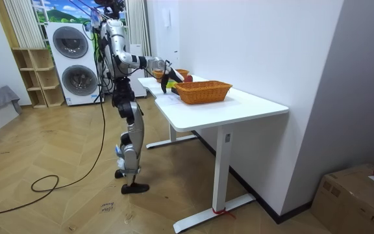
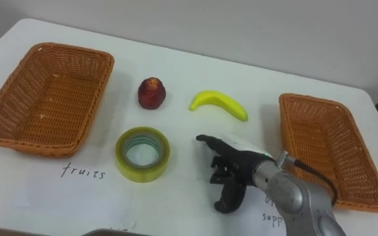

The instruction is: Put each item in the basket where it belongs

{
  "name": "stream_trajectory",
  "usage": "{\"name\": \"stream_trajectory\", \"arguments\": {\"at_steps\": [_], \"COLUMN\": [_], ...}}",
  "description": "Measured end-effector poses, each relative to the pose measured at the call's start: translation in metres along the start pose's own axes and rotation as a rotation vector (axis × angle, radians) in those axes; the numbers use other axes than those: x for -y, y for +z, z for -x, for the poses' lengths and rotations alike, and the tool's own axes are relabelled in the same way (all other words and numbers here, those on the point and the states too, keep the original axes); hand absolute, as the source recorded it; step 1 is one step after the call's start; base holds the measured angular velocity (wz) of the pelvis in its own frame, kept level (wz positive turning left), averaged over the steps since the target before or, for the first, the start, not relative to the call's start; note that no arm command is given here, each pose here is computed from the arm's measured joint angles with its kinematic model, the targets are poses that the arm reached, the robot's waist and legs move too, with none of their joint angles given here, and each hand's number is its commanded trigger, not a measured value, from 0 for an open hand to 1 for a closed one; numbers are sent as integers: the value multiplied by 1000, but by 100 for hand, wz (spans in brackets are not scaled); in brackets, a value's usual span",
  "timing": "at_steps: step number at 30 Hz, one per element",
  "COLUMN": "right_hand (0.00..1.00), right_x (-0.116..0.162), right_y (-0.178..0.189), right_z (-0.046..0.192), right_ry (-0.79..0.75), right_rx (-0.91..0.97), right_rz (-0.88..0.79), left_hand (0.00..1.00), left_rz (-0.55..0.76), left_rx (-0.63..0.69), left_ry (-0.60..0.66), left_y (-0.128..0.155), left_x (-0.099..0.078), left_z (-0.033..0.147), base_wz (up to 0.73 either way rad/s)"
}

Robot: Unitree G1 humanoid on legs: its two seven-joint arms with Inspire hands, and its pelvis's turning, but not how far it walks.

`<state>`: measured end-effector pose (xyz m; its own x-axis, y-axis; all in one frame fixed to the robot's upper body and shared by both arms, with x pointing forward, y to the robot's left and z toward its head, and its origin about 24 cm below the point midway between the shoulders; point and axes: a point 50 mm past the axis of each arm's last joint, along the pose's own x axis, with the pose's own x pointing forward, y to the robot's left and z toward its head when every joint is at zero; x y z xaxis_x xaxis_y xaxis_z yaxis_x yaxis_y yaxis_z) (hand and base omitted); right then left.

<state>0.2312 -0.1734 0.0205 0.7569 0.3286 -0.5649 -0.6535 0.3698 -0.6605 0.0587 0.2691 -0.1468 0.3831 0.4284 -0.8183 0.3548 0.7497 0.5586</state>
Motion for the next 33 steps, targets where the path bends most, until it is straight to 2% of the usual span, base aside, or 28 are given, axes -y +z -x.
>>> {"name": "stream_trajectory", "arguments": {"at_steps": [7,16,32,33], "right_hand": [0,0,0,24], "right_x": [3,1,1,1], "right_y": [-16,-11,-10,-10], "right_z": [3,6,5,5], "right_ry": [-57,-113,-124,-123], "right_rx": [-79,-81,-83,-83], "right_rz": [-14,-2,-8,-8], "left_hand": [0,0,0,0], "left_rz": [15,23,44,44], "left_rx": [-34,-54,-69,-68], "left_ry": [25,16,13,12], "left_y": [-7,-16,-18,-18], "left_x": [-1,6,7,7], "left_z": [1,6,8,7], "base_wz": [0,0,0,0]}}
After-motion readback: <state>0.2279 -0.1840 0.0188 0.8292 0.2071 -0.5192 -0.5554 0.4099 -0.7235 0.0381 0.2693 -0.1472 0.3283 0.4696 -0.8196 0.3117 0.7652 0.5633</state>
